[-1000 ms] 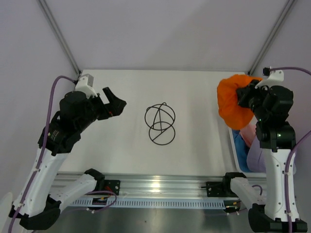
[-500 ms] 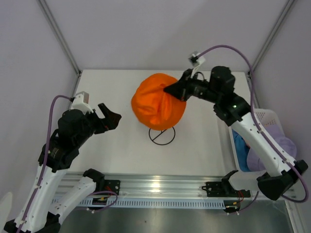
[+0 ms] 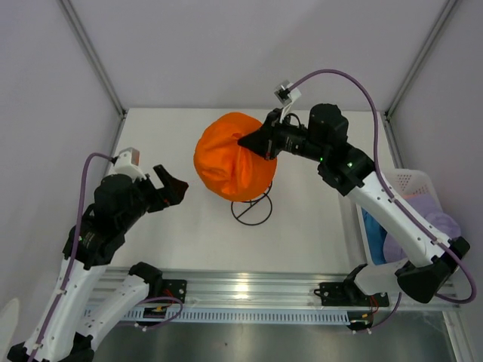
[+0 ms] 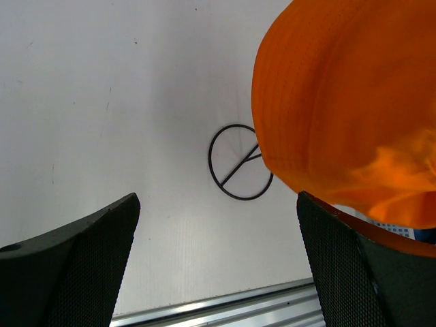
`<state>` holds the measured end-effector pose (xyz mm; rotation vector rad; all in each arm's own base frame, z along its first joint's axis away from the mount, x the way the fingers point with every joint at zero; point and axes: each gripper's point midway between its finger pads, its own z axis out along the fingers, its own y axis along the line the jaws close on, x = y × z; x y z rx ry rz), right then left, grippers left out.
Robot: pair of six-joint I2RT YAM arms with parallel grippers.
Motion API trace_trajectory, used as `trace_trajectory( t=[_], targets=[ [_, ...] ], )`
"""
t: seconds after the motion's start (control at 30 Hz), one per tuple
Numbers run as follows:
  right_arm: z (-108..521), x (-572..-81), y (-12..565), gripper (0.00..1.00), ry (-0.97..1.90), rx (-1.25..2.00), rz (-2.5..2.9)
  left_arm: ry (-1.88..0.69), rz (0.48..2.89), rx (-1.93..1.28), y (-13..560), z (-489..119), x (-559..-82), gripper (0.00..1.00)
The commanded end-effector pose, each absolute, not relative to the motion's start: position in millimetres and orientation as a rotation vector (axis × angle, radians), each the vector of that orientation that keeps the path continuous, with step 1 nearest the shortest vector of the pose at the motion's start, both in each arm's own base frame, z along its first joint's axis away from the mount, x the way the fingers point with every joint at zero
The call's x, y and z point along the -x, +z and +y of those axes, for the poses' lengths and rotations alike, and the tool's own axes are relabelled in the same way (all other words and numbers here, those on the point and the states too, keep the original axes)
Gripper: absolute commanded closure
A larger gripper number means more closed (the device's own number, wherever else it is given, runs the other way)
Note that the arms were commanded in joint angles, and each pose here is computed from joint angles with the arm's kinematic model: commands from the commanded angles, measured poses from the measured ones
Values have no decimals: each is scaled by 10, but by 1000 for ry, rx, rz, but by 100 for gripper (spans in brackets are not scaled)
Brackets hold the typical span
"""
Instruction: Stack the hats
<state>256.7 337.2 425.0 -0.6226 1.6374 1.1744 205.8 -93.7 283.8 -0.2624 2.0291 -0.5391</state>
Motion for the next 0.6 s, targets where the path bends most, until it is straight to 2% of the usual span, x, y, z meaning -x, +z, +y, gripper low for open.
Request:
trace_trajectory(
  t=[0.0,0.3,0.47,0.57],
  targets=[
    [3323,-2706,4024,100,1088,606,1698,-537,2009,283,2850,-926,-2113,0],
    [3112,-2926,3246,100,1111,469,1887,-574,2027,251,2831,-1039,-2189,1],
    [2937,-3034,2959,100,983,475,1951,-628,2020,231,2815,-1150,-2253,1],
    [2795,-3099,2781,87,923,462,1981,-678,2028,211,2804,-1248,-2278,1]
  ],
)
